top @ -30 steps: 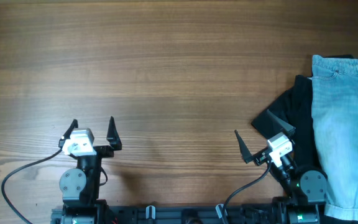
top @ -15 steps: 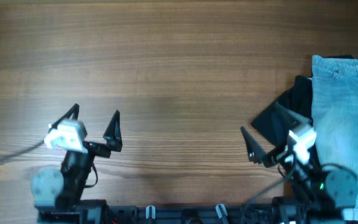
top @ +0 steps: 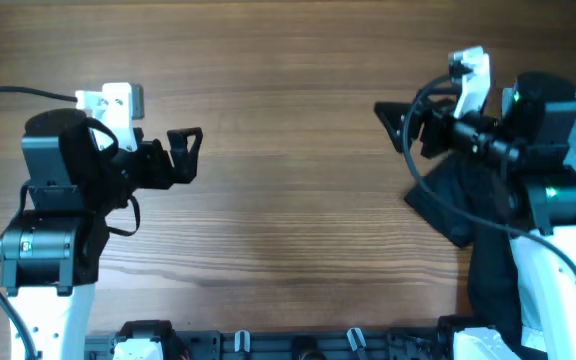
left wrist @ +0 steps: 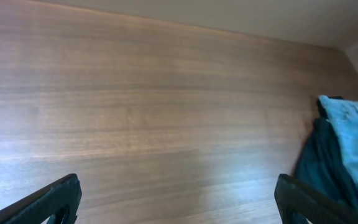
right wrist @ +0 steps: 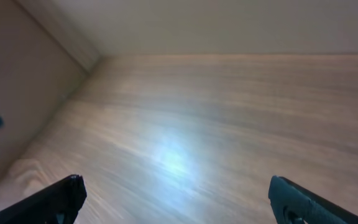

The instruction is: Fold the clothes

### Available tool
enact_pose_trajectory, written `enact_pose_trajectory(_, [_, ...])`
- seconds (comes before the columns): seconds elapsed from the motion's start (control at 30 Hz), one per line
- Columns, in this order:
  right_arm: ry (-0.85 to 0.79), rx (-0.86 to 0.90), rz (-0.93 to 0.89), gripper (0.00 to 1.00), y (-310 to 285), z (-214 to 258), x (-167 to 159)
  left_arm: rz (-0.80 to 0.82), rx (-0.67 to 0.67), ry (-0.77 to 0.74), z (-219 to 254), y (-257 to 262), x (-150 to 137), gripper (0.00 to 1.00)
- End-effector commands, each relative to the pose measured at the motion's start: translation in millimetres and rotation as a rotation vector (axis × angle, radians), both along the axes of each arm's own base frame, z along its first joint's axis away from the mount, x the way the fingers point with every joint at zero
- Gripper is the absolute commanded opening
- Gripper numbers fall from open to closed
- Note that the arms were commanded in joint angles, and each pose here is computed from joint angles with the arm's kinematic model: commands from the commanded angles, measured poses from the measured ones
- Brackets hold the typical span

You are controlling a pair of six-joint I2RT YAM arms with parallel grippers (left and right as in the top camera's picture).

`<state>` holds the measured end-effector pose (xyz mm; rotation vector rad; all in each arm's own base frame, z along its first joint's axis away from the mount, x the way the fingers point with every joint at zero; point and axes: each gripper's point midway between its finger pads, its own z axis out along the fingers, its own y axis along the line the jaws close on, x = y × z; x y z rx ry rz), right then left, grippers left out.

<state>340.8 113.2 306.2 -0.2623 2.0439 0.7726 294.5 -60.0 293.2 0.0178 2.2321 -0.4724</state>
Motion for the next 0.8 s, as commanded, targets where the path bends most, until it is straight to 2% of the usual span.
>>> enact_pose_trajectory(0.0, [0.099, -0.033, -0.293, 0.99, -42.8, -19.6, 38.5, -0.124, -0.093, -0.029, 18.8, -25.3, -13.2, 1.0])
enact_pose_trajectory(0.1, [0.207, -0.207, -0.544, 0.99, -92.6, -61.4, 76.0, -0.131, -0.096, -0.058, 24.4, -26.3, -9.9, 1.0])
enact_pose_trajectory(0.2, [0.304, -0.342, -0.714, 0.99, -138.1, -89.7, 106.8, -0.131, -0.095, -0.064, 25.4, -26.3, -9.0, 1.0])
enact_pose_trajectory(0.27, [0.385, -0.351, -0.846, 0.99, -175.4, -110.7, 128.1, -0.131, -0.095, -0.061, 24.6, -26.3, -8.3, 1.0])
enact_pose_trajectory(0.33, [0.454, -0.3, -0.932, 0.93, -205.5, -136.4, 144.9, -0.13, -0.097, -0.038, 19.2, -26.4, -6.3, 1.0])
enact_pose_trajectory(0.43, [0.539, -0.3, -1.003, 0.87, -243.3, -182.5, 148.9, -0.127, -0.1, 0.021, 5.5, -26.4, -3.2, 1.0])
enact_pose_trajectory(0.47, [0.61, -0.311, -1.075, 0.86, -269.6, -211.7, 140.2, -0.125, -0.101, 0.055, -2.5, -26.4, -1.4, 1.0])
enact_pose_trajectory(0.57, [0.704, -0.303, -1.108, 0.84, -296.0, -249.6, 127.5, -0.122, -0.104, 0.12, -18.5, -26.5, 3.5, 1.0])
enact_pose_trajectory(0.77, [0.758, -0.379, -1.157, 0.75, -312.4, -266.9, 112.1, -0.118, -0.107, 0.193, -37.8, -26.6, 11.3, 1.0])
